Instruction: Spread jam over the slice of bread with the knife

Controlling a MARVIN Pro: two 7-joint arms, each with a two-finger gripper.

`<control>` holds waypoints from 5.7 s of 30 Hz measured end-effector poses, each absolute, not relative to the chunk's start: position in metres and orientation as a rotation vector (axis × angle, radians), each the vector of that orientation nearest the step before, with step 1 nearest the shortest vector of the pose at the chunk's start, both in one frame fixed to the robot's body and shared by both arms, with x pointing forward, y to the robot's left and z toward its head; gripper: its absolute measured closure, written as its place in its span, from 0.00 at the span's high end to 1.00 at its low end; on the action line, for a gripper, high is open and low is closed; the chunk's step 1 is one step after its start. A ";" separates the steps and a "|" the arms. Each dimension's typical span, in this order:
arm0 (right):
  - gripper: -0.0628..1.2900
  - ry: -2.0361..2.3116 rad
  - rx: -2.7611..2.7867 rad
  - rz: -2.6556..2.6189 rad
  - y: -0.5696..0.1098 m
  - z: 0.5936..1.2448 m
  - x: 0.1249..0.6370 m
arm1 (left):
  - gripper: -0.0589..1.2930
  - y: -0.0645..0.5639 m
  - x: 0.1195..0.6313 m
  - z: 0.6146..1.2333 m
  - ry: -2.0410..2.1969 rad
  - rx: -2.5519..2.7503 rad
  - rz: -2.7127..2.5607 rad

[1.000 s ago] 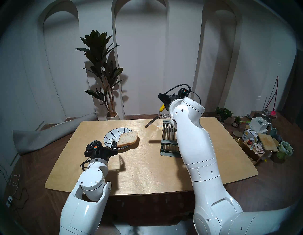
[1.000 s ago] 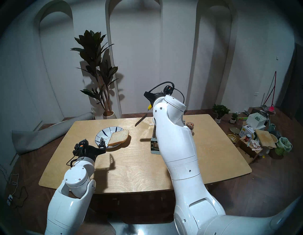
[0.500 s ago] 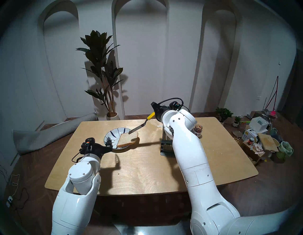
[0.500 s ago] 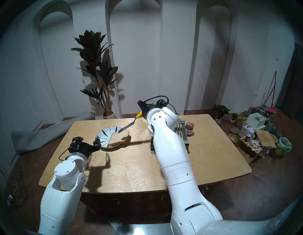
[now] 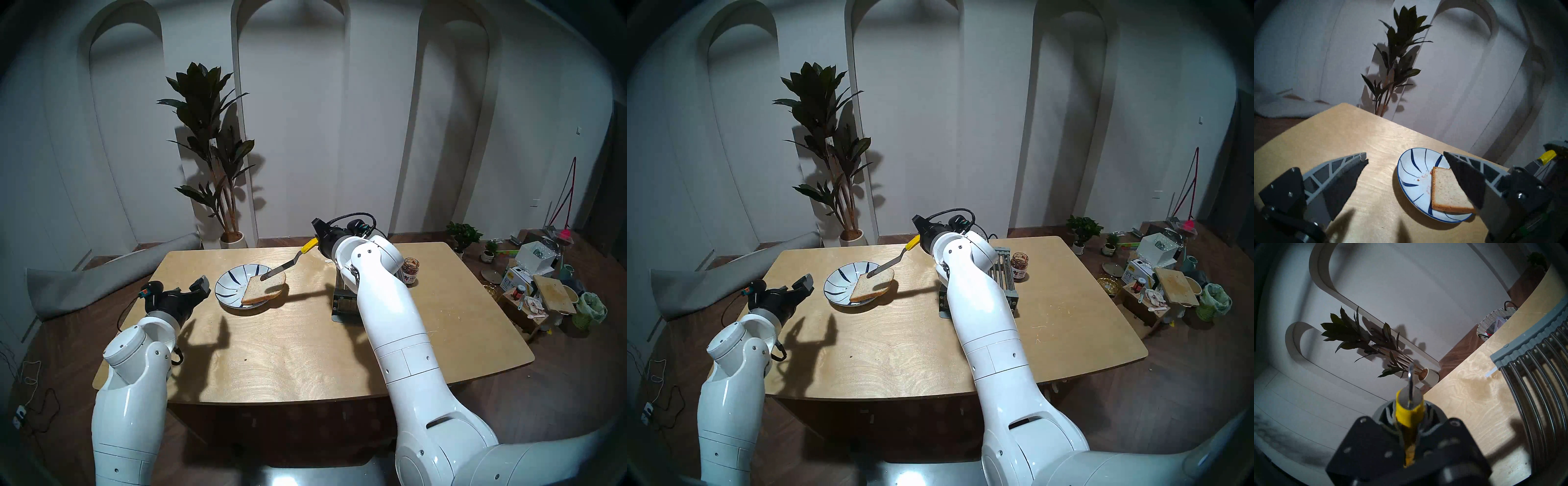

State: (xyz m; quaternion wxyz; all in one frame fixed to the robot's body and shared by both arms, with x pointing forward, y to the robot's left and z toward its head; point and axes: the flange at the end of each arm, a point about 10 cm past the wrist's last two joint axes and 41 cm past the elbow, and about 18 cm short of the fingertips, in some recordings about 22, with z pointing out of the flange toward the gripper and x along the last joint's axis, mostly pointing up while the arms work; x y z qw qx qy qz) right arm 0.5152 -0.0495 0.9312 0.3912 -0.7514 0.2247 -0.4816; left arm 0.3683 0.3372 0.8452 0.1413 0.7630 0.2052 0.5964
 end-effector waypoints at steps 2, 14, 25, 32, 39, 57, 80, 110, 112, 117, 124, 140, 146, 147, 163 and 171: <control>0.08 0.557 -1.886 -1.221 -0.048 0.932 0.516 | 0.96 0.342 0.372 0.841 0.612 2.181 1.658; 0.08 0.547 -1.769 -1.176 -0.075 0.914 0.529 | 0.96 0.345 0.400 0.842 0.537 2.159 1.476; 0.08 0.514 -1.687 -1.141 -0.091 0.894 0.539 | 0.96 0.346 0.428 0.830 0.476 2.231 1.318; 0.08 0.476 -1.657 -1.150 -0.090 0.897 0.541 | 0.96 0.352 0.439 0.822 0.474 2.265 1.262; 0.08 0.441 -1.657 -1.173 -0.085 0.897 0.541 | 0.96 0.352 0.451 0.813 0.455 2.296 1.214; 0.08 0.427 -1.684 -1.227 -0.082 0.882 0.544 | 0.95 0.349 0.474 0.795 0.425 2.376 1.146; 0.08 0.406 -1.777 -1.268 -0.048 0.866 0.540 | 0.30 0.355 0.485 0.791 0.469 2.431 1.140; 0.08 0.447 -1.925 -1.337 -0.007 0.840 0.547 | 0.02 0.355 0.492 0.792 0.547 2.430 1.146; 0.08 0.451 -1.940 -1.345 -0.006 0.840 0.549 | 0.02 0.355 0.493 0.792 0.553 2.431 1.147; 0.08 0.458 -1.993 -1.366 -0.004 0.841 0.553 | 0.02 0.354 0.495 0.792 0.570 2.432 1.147; 0.08 0.460 -2.033 -1.382 -0.001 0.845 0.557 | 0.02 0.353 0.497 0.792 0.593 2.431 1.146; 0.08 0.416 -2.059 -1.438 0.012 0.861 0.562 | 0.02 0.350 0.498 0.794 0.624 2.441 1.143; 0.08 0.406 -2.075 -1.446 0.013 0.858 0.565 | 0.02 0.350 0.497 0.794 0.630 2.445 1.137; 0.08 0.404 -2.078 -1.447 0.013 0.856 0.565 | 0.02 0.350 0.496 0.794 0.632 2.446 1.137; 0.08 0.349 -2.070 -1.489 0.014 0.856 0.570 | 0.02 0.349 0.489 0.794 0.674 2.432 1.136; 0.08 0.345 -2.085 -1.497 0.004 0.847 0.573 | 0.02 0.349 0.488 0.793 0.689 2.427 1.137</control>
